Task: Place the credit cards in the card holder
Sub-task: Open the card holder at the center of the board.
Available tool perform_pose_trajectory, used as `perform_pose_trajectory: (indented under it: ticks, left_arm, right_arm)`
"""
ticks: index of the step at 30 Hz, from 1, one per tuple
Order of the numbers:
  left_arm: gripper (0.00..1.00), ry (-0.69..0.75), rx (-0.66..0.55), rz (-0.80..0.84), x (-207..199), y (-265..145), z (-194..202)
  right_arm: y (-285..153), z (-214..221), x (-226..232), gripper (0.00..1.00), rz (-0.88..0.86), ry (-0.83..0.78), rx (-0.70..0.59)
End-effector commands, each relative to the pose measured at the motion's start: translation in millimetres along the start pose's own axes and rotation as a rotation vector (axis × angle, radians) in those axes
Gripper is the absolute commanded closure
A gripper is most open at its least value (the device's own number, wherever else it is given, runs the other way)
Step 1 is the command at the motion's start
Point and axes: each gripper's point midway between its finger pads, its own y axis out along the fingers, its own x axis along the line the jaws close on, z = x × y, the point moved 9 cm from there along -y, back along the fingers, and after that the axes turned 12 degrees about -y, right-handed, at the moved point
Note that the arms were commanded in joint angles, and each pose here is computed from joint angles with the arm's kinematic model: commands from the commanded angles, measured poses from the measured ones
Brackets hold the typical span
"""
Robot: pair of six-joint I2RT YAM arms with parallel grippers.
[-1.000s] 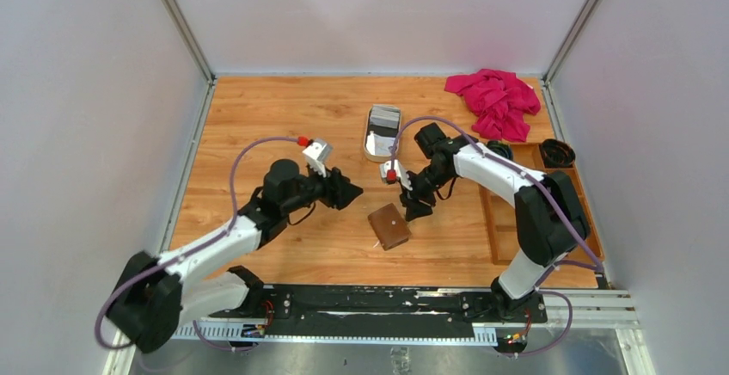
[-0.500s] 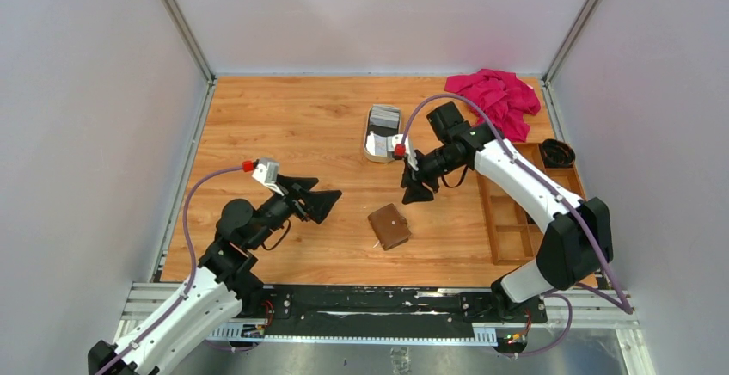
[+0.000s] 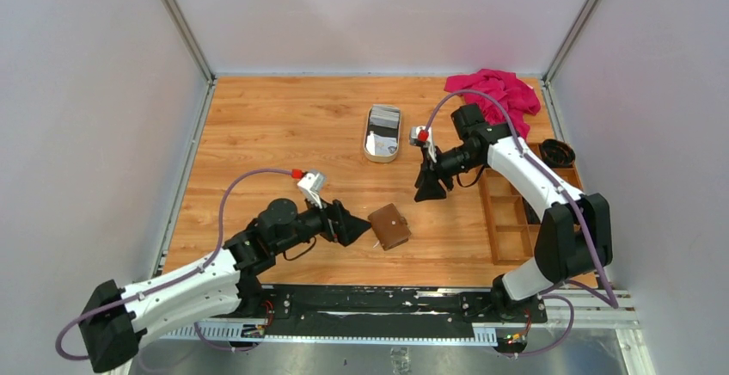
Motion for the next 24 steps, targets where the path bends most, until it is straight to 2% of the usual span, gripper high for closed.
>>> perform_pose_trajectory:
  ticks: [1, 8, 13, 24]
  left_arm:
    - [0.00, 0.086, -0.069, -0.095, -15, 13, 3]
    - [0.00, 0.234, -0.024, -0.293, -31, 36, 28]
    - [0.00, 0.275, 0.015, -0.468, -41, 51, 39]
    - [0.00, 0.216, 0.013, -0.609, -53, 87, 58]
  right_arm:
    - [0, 9, 2, 0.50, -0.026, 0.087, -0.027]
    - [-4, 16, -4, 0.50, -0.008, 0.121, -0.023]
    - [-6, 19, -7, 0.50, 0.004, 0.139, -0.021]
    - [-13, 31, -16, 0.50, 0.052, 0.196, 0.004]
